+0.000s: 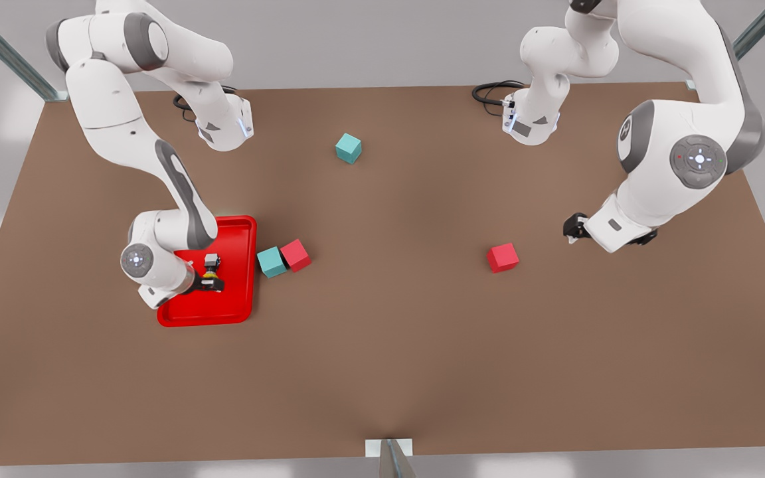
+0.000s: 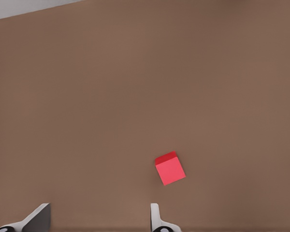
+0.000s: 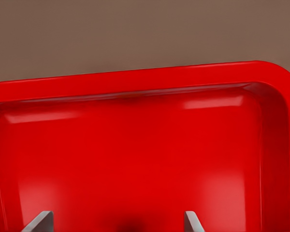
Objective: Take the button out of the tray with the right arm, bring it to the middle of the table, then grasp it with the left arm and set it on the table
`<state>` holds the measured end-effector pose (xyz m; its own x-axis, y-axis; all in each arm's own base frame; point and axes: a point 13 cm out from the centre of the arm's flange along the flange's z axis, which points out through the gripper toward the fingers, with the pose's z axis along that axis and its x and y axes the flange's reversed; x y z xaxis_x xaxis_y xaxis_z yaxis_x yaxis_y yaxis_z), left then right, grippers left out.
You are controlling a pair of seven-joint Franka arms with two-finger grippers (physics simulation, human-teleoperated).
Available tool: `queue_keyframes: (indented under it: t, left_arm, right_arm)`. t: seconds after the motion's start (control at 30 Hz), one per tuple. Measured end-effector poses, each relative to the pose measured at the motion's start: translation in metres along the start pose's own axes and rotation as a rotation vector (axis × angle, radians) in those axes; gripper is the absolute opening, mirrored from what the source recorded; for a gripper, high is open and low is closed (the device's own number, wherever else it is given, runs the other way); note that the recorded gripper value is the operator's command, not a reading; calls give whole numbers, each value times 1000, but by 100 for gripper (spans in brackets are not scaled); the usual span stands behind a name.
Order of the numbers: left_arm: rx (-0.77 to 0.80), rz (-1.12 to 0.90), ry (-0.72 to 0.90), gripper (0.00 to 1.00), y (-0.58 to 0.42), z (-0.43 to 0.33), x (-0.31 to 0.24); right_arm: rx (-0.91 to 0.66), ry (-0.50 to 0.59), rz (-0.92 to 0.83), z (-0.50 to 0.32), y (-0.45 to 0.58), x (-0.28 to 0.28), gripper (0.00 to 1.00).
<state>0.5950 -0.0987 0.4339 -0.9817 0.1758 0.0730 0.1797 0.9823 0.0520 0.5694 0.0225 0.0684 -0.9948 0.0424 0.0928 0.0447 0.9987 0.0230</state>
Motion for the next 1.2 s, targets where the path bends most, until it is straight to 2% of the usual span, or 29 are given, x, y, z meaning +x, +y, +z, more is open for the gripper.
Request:
queue_keyframes:
  t: [0.1, 0.2, 0.43, 0.7, 1.2]
  left_arm:
    - [-1, 0, 0, 100, 0, 0, 0]
    - [-2, 0, 1, 100, 0, 1, 0]
    - [-3, 0, 3, 100, 0, 2, 0]
    - [-2, 1, 4, 100, 0, 2, 0]
    - [-3, 2, 5, 100, -1, 2, 0]
  right_arm:
    - [3, 4, -2, 0, 1, 13, 100]
    - [11, -2, -7, 2, -1, 50, 100]
    - [4, -77, -3, -2, 0, 43, 100]
    - [8, -61, -5, 15, -3, 82, 100]
    - [-6, -113, 5, 19, 0, 72, 100]
